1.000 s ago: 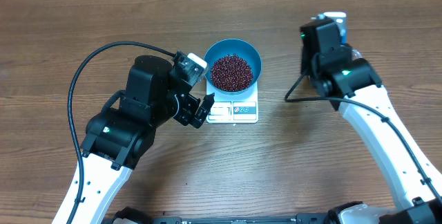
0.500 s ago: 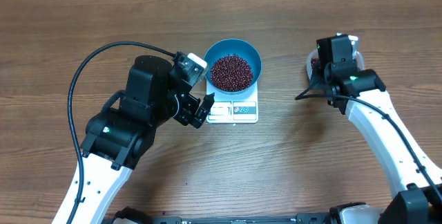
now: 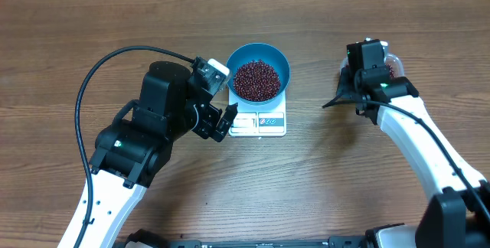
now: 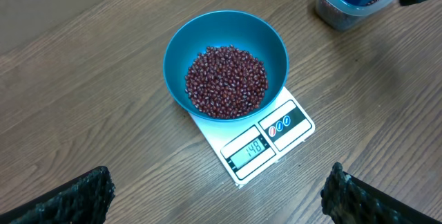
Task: Scoop item into bowl and weigh 150g on scale
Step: 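Dip the scoop into the tub and pick up a few beans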
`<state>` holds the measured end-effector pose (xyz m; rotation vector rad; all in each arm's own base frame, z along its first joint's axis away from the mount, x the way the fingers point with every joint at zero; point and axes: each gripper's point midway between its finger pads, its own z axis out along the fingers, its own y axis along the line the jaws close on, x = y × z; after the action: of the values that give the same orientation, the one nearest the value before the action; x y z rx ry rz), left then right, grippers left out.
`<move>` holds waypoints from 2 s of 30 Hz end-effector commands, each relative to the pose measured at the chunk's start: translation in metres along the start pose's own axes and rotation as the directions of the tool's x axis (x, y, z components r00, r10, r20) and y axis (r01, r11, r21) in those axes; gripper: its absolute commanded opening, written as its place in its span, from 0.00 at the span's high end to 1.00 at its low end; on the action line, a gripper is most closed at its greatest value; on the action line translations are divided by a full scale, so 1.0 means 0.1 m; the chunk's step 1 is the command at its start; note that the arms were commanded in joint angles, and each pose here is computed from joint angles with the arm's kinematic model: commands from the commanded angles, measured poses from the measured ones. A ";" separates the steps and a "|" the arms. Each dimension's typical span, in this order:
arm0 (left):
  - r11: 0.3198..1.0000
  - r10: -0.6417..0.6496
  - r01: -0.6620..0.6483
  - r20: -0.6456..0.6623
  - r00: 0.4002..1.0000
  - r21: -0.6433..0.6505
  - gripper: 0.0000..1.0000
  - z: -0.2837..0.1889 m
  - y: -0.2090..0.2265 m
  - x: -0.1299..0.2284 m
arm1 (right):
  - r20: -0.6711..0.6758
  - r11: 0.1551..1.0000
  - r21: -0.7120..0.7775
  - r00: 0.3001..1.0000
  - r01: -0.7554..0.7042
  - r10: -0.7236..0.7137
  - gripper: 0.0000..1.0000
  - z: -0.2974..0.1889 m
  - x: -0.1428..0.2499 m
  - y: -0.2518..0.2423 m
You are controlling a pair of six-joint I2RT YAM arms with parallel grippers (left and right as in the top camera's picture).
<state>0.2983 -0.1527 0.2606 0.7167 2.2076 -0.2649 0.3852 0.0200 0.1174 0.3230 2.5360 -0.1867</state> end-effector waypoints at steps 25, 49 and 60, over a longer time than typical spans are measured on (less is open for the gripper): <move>1.000 -0.014 0.014 0.005 1.000 0.006 0.00 -0.01 0.00 -0.01 | 0.054 0.984 -0.112 0.988 -0.137 0.144 0.96 -0.34 -0.28 -0.29; 1.000 -0.014 0.014 0.005 1.000 0.006 0.00 -0.01 0.00 -0.01 | 0.228 0.843 -0.497 0.968 0.206 -0.102 0.96 -0.64 -0.56 0.06; 1.000 -0.014 0.014 0.005 1.000 0.006 0.00 -0.01 0.00 -0.01 | 0.339 0.777 -0.464 0.896 0.425 -0.288 0.96 -0.68 -0.53 0.11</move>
<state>0.2983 -0.1527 0.2604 0.7168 2.2080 -0.2649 0.3937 0.0368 0.1842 -0.3286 2.3123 0.3649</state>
